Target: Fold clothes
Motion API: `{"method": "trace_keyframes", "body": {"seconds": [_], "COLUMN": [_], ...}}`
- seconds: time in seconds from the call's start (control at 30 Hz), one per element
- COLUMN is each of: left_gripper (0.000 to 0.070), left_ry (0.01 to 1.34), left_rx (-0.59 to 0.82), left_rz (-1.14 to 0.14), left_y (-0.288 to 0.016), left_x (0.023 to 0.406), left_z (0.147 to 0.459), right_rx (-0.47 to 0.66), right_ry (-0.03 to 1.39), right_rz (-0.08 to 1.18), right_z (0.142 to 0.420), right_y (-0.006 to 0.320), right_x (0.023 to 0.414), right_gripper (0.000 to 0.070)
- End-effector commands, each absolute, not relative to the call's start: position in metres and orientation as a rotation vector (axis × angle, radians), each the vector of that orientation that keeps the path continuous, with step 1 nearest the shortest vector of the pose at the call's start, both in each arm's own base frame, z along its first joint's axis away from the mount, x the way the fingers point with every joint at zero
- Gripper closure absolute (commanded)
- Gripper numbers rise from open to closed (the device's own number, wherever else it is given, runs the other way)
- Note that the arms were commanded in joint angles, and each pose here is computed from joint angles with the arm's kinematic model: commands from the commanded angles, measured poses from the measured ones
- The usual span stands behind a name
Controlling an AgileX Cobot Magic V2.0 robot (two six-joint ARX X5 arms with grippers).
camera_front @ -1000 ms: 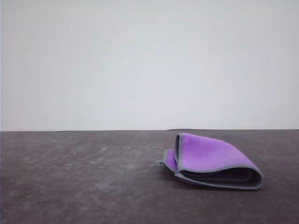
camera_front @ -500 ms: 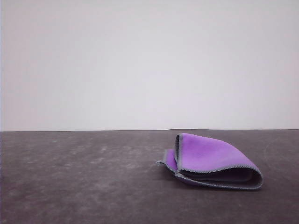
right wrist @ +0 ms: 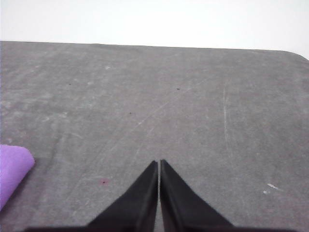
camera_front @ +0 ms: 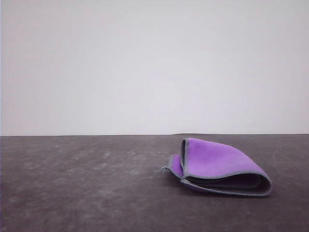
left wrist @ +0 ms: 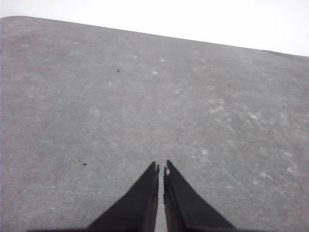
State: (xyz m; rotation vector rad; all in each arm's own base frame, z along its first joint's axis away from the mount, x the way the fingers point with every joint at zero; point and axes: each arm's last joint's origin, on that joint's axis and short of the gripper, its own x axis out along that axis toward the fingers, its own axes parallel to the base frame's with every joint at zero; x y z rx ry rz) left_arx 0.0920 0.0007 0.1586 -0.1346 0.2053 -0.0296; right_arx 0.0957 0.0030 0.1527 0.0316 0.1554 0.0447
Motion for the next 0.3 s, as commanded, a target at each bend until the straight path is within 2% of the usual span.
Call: {"method": "trace_keyframes", "body": {"seconds": [0.0,0.27], "left_gripper": [0.0696,0.0696], "left_ry": [0.248,0.248], "left_rx": [-0.14,-0.14], "left_rz": [-0.019,-0.019], "left_y": [0.0009,0.0009], "left_x": [0.0917,0.0917], "left_z": [0.1525,0.1525], "right_rx": [0.044,0.045], "right_ry": [0.146,0.146], "right_rz": [0.038,0.038], "right_z": [0.1524,0.1524], "right_y": [0.0028,0.0028], "right_x": [0.0961,0.0961], "right_gripper": [0.0697,0.0697]}}
